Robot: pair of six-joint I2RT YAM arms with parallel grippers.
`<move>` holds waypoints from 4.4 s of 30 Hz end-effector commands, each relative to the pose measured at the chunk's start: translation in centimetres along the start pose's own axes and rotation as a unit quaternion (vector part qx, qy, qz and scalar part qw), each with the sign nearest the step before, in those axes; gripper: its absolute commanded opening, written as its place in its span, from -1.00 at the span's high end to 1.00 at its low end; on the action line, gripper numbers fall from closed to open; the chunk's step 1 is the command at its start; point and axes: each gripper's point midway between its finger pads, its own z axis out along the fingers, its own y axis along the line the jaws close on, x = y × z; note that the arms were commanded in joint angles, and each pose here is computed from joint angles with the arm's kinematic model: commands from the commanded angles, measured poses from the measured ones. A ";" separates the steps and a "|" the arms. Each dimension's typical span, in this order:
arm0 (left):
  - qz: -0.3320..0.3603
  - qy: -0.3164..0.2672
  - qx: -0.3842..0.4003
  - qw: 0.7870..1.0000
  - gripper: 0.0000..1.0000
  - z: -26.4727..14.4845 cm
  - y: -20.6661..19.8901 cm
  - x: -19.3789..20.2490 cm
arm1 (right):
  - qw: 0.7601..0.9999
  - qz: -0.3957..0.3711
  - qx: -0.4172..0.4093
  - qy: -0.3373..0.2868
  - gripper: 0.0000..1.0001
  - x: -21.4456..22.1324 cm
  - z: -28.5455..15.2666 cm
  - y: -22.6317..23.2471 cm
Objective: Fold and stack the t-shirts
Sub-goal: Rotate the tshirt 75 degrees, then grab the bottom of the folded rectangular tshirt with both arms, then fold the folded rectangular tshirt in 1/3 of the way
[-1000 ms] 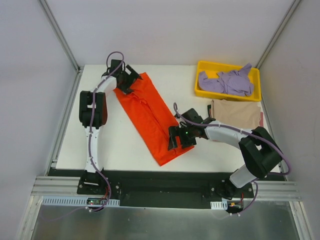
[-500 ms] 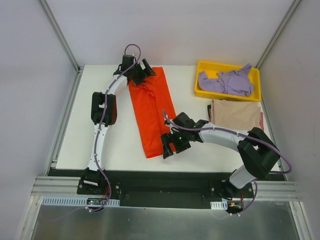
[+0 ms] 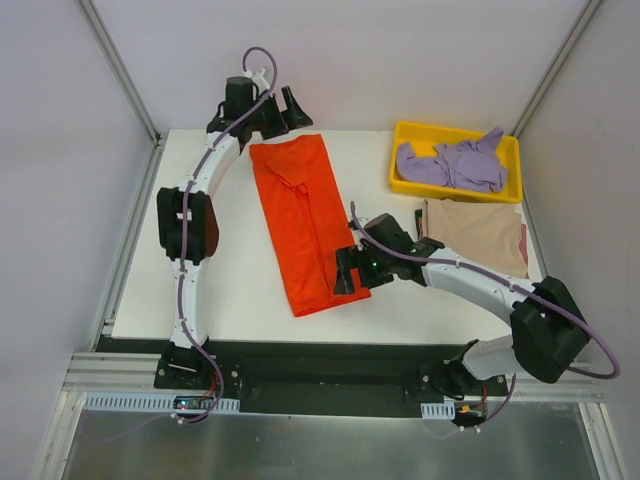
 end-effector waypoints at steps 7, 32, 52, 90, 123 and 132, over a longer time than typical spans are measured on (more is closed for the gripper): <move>-0.066 0.174 0.005 0.983 -0.98 4.0 2.2 15.1 | 0.993 0.101 0.025 -0.056 -0.92 0.2 -1.5 -4.0; 0.059 0.141 0.067 0.986 -0.98 -7.8 -10.0 11.3 | 0.985 0.103 0.069 -0.118 -0.92 -1.3 -3.4 -5.7; -0.076 0.278 -0.166 0.943 -0.56 -23.8 -1.1 39.6 | 0.988 0.141 0.017 -0.059 -0.98 1.1 -0.6 -5.3; -0.128 0.312 -0.236 0.911 1.00 -25.5 0.9 45.5 | 0.986 0.158 0.047 -0.011 0.99 6.1 2.3 -6.3; -0.078 0.075 -0.229 0.967 1.00 -22.9 -1.8 27.1 | 0.966 0.025 0.100 -0.237 0.98 -13.3 -3.4 -0.6; -0.074 0.044 -0.256 0.963 1.00 -20.6 0.3 22.5 | 0.962 0.020 0.113 -0.248 0.99 -18.7 -2.5 -1.6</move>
